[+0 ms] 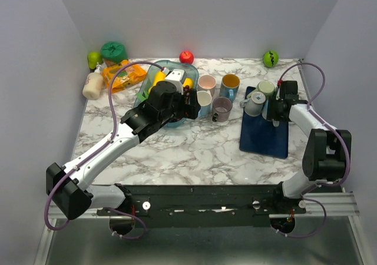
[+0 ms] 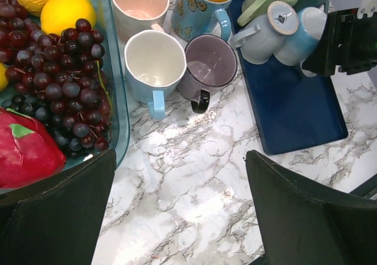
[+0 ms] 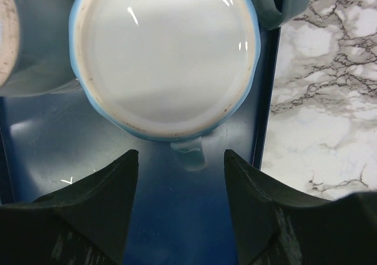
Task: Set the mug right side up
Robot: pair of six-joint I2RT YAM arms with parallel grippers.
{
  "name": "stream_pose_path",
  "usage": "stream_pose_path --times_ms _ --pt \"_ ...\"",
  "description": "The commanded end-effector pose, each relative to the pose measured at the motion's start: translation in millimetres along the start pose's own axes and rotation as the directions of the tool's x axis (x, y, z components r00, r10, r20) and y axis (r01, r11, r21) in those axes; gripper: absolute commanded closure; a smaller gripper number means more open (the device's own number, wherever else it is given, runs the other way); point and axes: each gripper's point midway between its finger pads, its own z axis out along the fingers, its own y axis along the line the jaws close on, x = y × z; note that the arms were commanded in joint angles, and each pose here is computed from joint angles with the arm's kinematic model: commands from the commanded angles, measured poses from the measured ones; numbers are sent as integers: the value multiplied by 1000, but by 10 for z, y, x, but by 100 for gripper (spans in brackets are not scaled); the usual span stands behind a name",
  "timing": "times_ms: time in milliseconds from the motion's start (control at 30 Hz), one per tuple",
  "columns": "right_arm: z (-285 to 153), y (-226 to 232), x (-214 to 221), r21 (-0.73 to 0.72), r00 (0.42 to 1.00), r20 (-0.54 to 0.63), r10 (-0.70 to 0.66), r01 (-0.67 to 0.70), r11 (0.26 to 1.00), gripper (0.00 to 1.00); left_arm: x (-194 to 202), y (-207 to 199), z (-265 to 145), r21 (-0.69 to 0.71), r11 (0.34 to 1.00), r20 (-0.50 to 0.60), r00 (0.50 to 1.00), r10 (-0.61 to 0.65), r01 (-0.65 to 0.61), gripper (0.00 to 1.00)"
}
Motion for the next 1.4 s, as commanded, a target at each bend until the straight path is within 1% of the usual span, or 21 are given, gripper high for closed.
stream_pose_path --times_ms 0,167,433,467,533,567,633,667,800,967,1100,1133,1233,1267,1300,1333,1367 --pt "35 -38 -151 28 998 62 -2 0 1000 36 -79 -52 -71 32 999 30 999 -15 14 1" --pt "39 -17 -241 17 996 89 1 -2 1000 45 -64 -42 -73 27 1000 27 1000 -10 10 1" --pt "125 -19 -238 26 998 65 -9 8 1000 54 -90 -42 -74 26 1000 32 999 -10 9 1" --pt "129 -19 -236 26 998 62 -10 8 1000 59 -86 -39 -74 25 1000 31 999 -7 6 1" --pt "135 -25 -265 30 998 64 -10 8 1000 66 -95 -45 -81 26 1000 34 999 -5 4 1" --pt "133 -31 -253 33 998 56 -11 9 999 76 -101 -42 -80 26 1000 36 999 -7 6 1" --pt "124 -51 -292 45 998 60 -7 5 999 89 -101 -41 -80 26 1000 36 999 -6 5 1" --pt "127 -56 -289 49 999 54 -8 6 999 98 -98 -50 -81 28 1000 35 999 -7 6 1" --pt "80 -69 -308 52 999 51 -10 8 999 99 -103 -48 -80 29 1000 36 999 -6 5 1" --pt "-132 -31 -400 12 995 101 1 -2 1000 99 -110 -79 -89 46 999 36 999 -7 5 1" --pt "-478 71 -479 -74 986 162 37 -25 997 99 -130 -136 -99 74 997 37 999 -7 5 1" --pt "-636 128 -521 -120 979 194 67 -44 992 99 -131 -172 -103 92 996 36 999 -7 4 1" --pt "-906 254 -536 -203 967 227 112 -66 977 99 -156 -237 -114 127 992 45 999 -7 2 1" --pt "-1093 332 -585 -257 956 266 122 -52 965 99 -184 -275 -122 147 989 56 998 -10 2 1" --pt "-1198 367 -581 -278 953 277 126 -46 960 99 -195 -295 -125 159 987 60 998 -16 6 1" --pt "-1301 430 -595 -303 947 290 142 -50 952 99 -215 -349 -152 189 982 66 998 -15 3 1" --pt "-1516 473 -650 -341 930 331 156 -36 939 99 -241 -430 -177 231 973 75 997 -16 -2 1"
